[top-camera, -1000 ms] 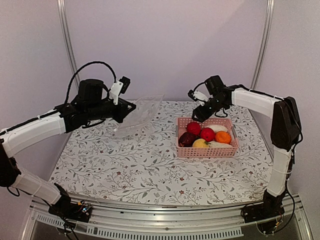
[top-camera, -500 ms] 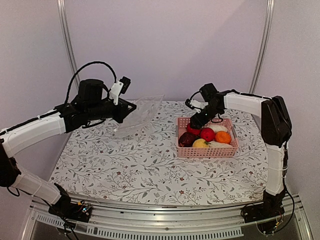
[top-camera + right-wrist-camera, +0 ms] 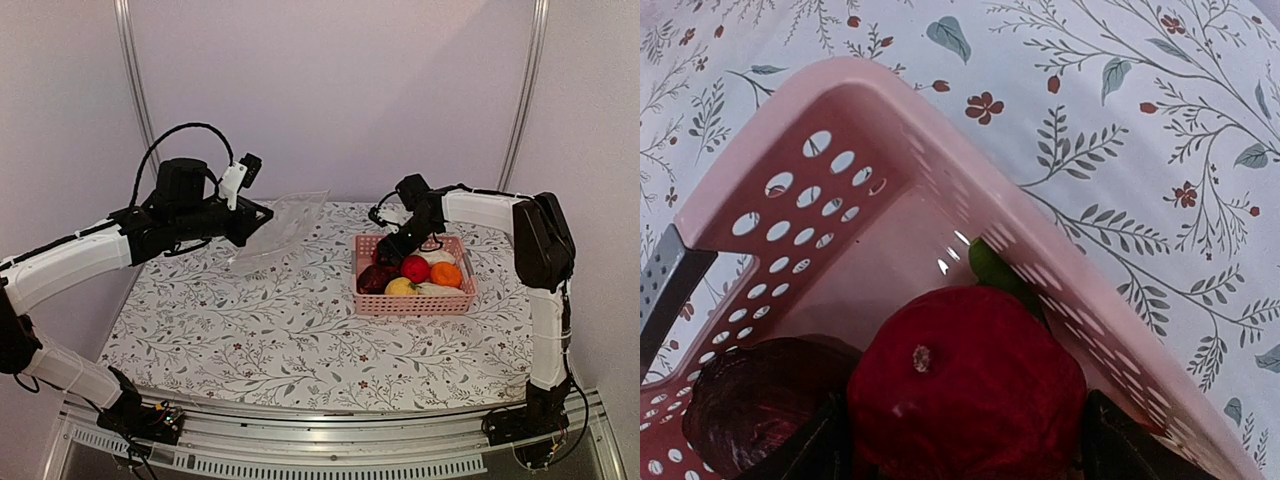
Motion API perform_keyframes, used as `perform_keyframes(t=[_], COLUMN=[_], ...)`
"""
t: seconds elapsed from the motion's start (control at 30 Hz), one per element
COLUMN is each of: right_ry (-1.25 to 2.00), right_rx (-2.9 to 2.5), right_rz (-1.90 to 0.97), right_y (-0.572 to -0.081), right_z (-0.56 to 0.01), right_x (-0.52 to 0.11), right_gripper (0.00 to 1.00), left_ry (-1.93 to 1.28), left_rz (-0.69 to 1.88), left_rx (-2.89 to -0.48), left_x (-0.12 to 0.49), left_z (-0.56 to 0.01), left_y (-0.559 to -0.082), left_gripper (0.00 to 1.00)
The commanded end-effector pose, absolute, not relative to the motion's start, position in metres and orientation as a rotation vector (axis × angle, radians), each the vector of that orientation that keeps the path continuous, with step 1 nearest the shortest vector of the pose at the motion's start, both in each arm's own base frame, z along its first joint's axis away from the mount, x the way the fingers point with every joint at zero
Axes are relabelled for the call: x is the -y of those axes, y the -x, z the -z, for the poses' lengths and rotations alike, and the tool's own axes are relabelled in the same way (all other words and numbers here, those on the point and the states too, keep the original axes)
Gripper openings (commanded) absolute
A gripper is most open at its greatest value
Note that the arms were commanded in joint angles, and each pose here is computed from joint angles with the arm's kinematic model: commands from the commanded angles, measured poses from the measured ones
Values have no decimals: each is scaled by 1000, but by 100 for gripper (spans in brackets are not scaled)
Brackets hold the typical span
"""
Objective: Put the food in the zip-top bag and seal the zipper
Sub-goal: Pick up the fake fruit from the bin.
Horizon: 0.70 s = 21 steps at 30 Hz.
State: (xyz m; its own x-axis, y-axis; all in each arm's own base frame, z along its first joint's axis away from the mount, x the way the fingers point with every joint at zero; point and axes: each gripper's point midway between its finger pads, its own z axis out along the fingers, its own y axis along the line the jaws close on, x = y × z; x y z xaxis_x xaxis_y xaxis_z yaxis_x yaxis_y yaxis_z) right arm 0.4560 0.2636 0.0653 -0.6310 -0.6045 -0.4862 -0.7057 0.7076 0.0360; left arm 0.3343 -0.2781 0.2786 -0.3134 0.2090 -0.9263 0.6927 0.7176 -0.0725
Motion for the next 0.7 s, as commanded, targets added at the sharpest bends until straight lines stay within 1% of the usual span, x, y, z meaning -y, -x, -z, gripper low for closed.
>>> perform_keyframes(t=[0.0,0.1,0.17,0.33,0.4,0.5,0.67], right_ry=[1002,998,996,1019,1043,1057,1159], right_rx=[-2494,-2468,-2429,-2291,-2197,-2104,-1923], right_rz=[-363,-358,-347,-373,-410,-426,-541], right_y=[-453,-457,-459,-453,-444,-432,-387], right_z=[-61,-72,-90,-150,-187,-227,-285], right_x=[-271,-272,-272,-275,-280,-284,-310], right_gripper=[72,62,58,54,52,50,48], left_ry=[-718,-722,-725,-726,-725,-725,-724], left_rz=[573,576,576,577,577,582,592], left_rx=[-1889,-1895,-1899,-1903,-1902,-1900,-1899], left_x=[279,280,280,282,281,282,283], left_z=[-267,-264,-262,-261,-262,-263,-264], left_y=[-336,-336,-336,-337,-337,-336,-336], left_gripper=[0,0,0,0,0,0,0])
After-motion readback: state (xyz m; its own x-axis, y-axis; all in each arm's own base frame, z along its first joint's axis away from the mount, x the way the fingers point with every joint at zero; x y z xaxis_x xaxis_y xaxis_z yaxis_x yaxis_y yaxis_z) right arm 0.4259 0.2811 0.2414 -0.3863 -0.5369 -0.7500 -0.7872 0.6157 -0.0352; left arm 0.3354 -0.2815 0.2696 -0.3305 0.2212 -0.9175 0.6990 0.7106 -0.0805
